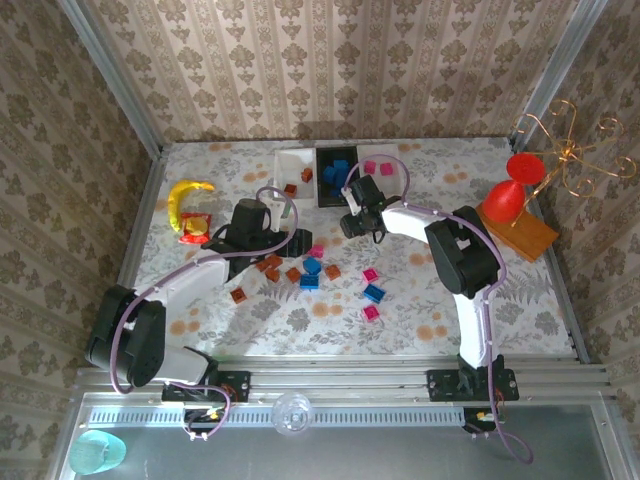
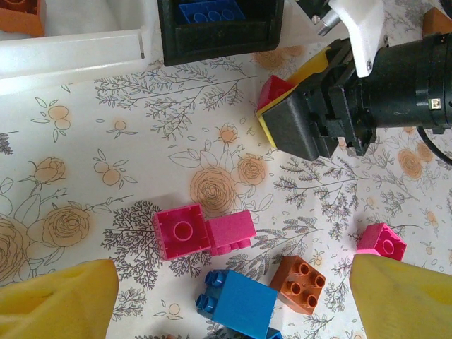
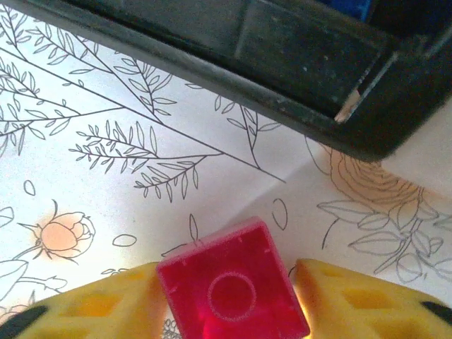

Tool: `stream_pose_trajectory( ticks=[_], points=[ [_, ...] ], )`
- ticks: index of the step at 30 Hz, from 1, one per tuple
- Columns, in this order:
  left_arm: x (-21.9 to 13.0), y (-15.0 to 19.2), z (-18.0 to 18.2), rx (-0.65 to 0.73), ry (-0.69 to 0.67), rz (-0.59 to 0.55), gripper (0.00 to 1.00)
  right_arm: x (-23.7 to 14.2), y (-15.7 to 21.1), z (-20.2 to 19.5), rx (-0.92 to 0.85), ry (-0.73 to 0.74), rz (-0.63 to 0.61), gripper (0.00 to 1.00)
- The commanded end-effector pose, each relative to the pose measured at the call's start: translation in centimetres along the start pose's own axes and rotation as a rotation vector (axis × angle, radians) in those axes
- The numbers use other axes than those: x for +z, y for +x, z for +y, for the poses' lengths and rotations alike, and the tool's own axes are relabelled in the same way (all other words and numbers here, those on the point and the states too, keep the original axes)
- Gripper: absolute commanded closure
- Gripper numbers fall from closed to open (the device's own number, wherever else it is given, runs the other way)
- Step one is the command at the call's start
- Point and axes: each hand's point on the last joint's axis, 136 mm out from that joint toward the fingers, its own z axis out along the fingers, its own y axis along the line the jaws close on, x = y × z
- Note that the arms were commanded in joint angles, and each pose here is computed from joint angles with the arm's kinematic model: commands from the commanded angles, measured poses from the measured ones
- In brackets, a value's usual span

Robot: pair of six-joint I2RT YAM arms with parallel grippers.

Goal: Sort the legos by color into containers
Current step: Pick up the lego from the center of the table, then place the lego in the container.

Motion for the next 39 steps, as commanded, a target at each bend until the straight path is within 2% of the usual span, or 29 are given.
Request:
stream_pose_trajectory(
  ticks=[1, 6, 12, 16, 19, 23, 29, 32, 34, 39],
  points=[
    [-0.1, 0.4, 0.0, 0.013, 0.003, 0.007, 0.14, -0.7, 0.7, 1.3, -0.009, -0.067, 0.017, 0.56],
    [-0.1, 0.2, -0.5, 0.005, 0.024, 0.001, 0.14, -3.3, -0.5, 2.1, 0.011, -0.126, -0.076, 0.64],
    [0.5, -0.2, -1.7, 0.013, 0.053, -0.003, 0.14, -8.2, -2.1, 1.3, 0.116, -0.187, -0.227, 0.65],
    [1.1, -0.6, -2.7, 0.028, 0.078, -0.001, 0.14, -9.6, -4.2, -3.4, 0.272, -0.077, -0.305, 0.64],
    [1.5, -0.9, -3.6, 0.039, 0.093, -0.001, 0.14, -9.1, -5.9, -7.7, 0.402, 0.031, -0.327, 0.64],
    [1.9, -1.3, -4.6, 0.053, 0.114, -0.001, 0.14, -7.5, -8.6, -10.5, 0.458, 0.102, -0.351, 0.63],
    [1.8, -1.4, -5.1, 0.057, 0.116, 0.005, 0.14, -4.6, -11.8, -12.8, 0.47, 0.166, -0.33, 0.58],
    [1.4, -1.2, -4.9, 0.06, 0.104, 0.003, 0.14, -4.4, -12.6, -13.6, 0.468, 0.187, -0.328, 0.5],
    [1.1, -1.2, -4.7, 0.066, 0.091, 0.0, 0.14, -5.2, -13.0, -13.9, 0.46, 0.207, -0.337, 0.43],
    [0.2, -0.5, -3.7, 0.081, 0.046, 0.004, 0.13, -8.7, -12.0, -13.1, 0.444, 0.192, -0.362, 0.35]
  ],
)
